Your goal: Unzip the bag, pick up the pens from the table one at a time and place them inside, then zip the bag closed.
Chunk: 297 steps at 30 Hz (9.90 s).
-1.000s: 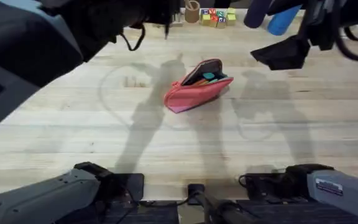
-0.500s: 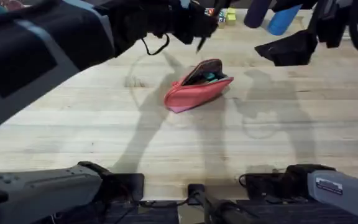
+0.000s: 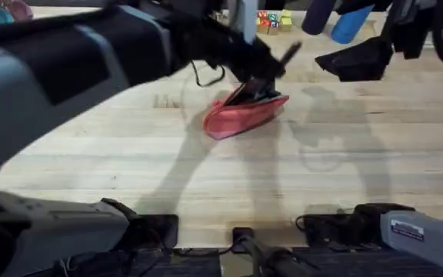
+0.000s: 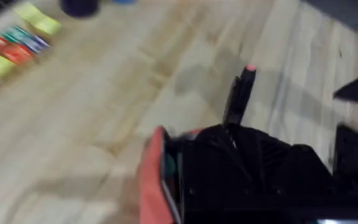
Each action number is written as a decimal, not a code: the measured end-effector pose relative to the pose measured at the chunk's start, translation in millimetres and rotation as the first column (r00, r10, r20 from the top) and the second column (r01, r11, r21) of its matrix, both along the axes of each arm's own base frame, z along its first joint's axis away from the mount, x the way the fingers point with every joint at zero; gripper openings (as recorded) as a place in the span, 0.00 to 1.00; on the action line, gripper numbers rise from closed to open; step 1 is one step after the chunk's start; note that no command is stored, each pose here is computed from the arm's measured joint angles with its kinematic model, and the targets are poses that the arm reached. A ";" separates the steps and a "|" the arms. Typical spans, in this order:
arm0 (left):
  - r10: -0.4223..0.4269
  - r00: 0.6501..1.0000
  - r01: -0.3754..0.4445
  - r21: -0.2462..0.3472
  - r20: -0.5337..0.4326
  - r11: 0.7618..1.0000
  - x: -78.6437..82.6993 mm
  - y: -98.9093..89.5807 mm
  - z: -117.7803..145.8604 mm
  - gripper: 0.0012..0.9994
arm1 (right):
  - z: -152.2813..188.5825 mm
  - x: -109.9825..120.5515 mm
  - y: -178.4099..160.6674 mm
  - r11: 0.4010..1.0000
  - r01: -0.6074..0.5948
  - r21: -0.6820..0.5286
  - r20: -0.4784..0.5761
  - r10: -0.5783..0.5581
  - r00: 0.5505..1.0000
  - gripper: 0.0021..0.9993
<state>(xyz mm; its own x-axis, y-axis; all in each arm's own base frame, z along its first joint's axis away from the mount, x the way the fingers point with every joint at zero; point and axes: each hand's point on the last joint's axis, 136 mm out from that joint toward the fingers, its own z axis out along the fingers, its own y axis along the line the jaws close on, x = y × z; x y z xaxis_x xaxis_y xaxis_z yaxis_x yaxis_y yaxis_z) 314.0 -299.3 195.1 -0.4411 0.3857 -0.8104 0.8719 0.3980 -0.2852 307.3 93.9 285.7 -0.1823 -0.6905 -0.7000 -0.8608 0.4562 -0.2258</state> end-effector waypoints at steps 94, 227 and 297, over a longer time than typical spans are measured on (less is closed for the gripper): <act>0.284 0.915 -0.357 0.249 0.286 0.900 45.3 122.3 50.9 0.99 | 0.1 0.1 0.0 1.000 0.000 0.000 0.001 0.000 1.000 1.00; -0.119 0.943 0.060 0.193 0.311 0.979 -60.8 231.0 -77.3 0.99 | -91.3 -70.4 215.9 0.857 -0.501 -0.117 -0.334 0.441 0.833 0.99; -0.119 0.943 0.060 0.192 0.311 0.979 -60.8 231.0 -77.2 0.99 | -172.1 -21.5 231.7 0.906 -0.357 -0.227 -0.408 0.244 0.880 0.89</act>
<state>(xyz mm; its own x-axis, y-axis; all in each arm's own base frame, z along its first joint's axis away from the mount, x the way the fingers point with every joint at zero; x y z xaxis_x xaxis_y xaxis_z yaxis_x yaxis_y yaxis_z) 253.2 -68.3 118.0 -0.1272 0.5621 -0.8173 0.9395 0.3324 0.0824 285.8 325.6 113.6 -0.1341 -0.9117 -0.3883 -0.9910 0.1252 0.0481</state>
